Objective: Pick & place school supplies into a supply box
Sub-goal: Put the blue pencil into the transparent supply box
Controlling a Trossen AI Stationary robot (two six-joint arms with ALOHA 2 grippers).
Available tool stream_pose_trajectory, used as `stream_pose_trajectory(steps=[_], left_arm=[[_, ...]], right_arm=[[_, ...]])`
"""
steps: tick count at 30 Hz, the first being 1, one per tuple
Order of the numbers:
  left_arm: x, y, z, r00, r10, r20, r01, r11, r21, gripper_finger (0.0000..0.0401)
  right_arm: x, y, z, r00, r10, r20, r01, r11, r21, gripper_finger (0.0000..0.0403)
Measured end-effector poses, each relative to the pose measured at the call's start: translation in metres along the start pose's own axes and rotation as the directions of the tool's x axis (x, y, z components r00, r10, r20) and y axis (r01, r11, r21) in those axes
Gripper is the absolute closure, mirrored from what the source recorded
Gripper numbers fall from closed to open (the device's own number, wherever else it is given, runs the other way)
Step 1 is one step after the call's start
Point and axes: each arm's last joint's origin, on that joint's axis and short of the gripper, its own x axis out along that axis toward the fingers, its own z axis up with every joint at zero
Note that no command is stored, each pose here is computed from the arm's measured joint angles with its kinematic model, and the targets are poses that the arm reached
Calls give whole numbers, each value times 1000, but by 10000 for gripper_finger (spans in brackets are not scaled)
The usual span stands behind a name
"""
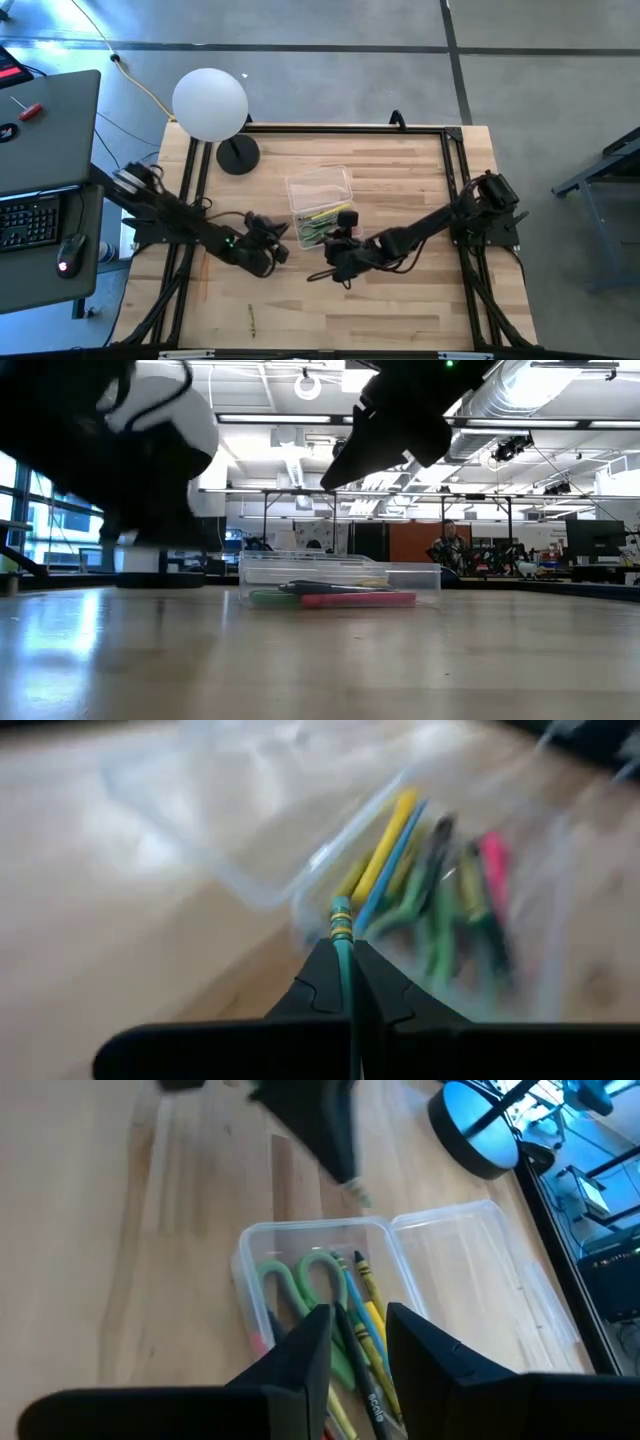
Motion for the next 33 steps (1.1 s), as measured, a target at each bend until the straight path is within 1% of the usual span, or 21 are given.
stream_pose_trajectory(steps=[3,5,8,10,12,14,16,18,19,21,23,24,26,28,30,32,33], left_arm=[[-13,-14,28,996,-78,32,77,996,36,376],[-18,-24,45,990,-141,27,140,988,61,376],[-9,-34,64,980,-199,-20,200,975,94,376],[5,-38,72,981,-191,-30,193,975,108,373],[22,-35,75,988,-148,-48,153,980,126,367],[42,-32,79,989,-125,-79,134,984,120,360],[61,-28,81,983,-133,-127,146,985,96,352],[78,-25,79,976,-132,-174,151,984,98,343],[86,-26,79,973,-147,-178,166,981,97,338],[97,-23,76,973,-143,-181,164,980,110,331],[108,-29,81,972,-183,-150,198,976,94,327],[113,-29,81,972,-183,-147,199,975,102,326],[123,-35,83,967,-211,-145,228,967,113,326],[130,-38,85,964,-217,-153,237,963,129,329],[139,-47,90,960,-244,-138,262,956,131,332],[143,-47,94,961,-234,-147,257,952,164,333],[145,-51,97,961,-240,-136,262,950,170,334]], right_arm=[[-3,3,0,1000,-1,5,1,1000,-9,323],[-4,4,0,1000,-25,9,25,1000,-13,324],[-9,3,0,997,-80,13,80,996,-27,324],[-18,0,2,994,-106,18,106,994,-22,323],[-30,-5,4,992,-125,23,125,992,3,323],[-44,-10,6,993,-119,27,118,992,52,324],[-56,-13,5,995,-96,17,94,992,87,324],[-64,-16,4,998,-68,8,67,991,119,324],[-67,-16,3,998,-68,2,68,990,125,324],[-69,-15,1,997,-79,-10,79,989,121,324],[-69,-14,-1,997,-77,-21,79,990,116,324],[-69,-13,-2,997,-75,-26,77,991,113,324],[-67,-12,-5,997,-76,-30,79,991,112,324],[-65,-11,-10,996,-80,-40,84,991,100,324],[-63,-12,-14,995,-87,-48,91,991,97,324],[-60,-13,-18,994,-95,-56,100,991,92,324],[-59,-13,-19,994,-95,-60,101,991,90,324]])
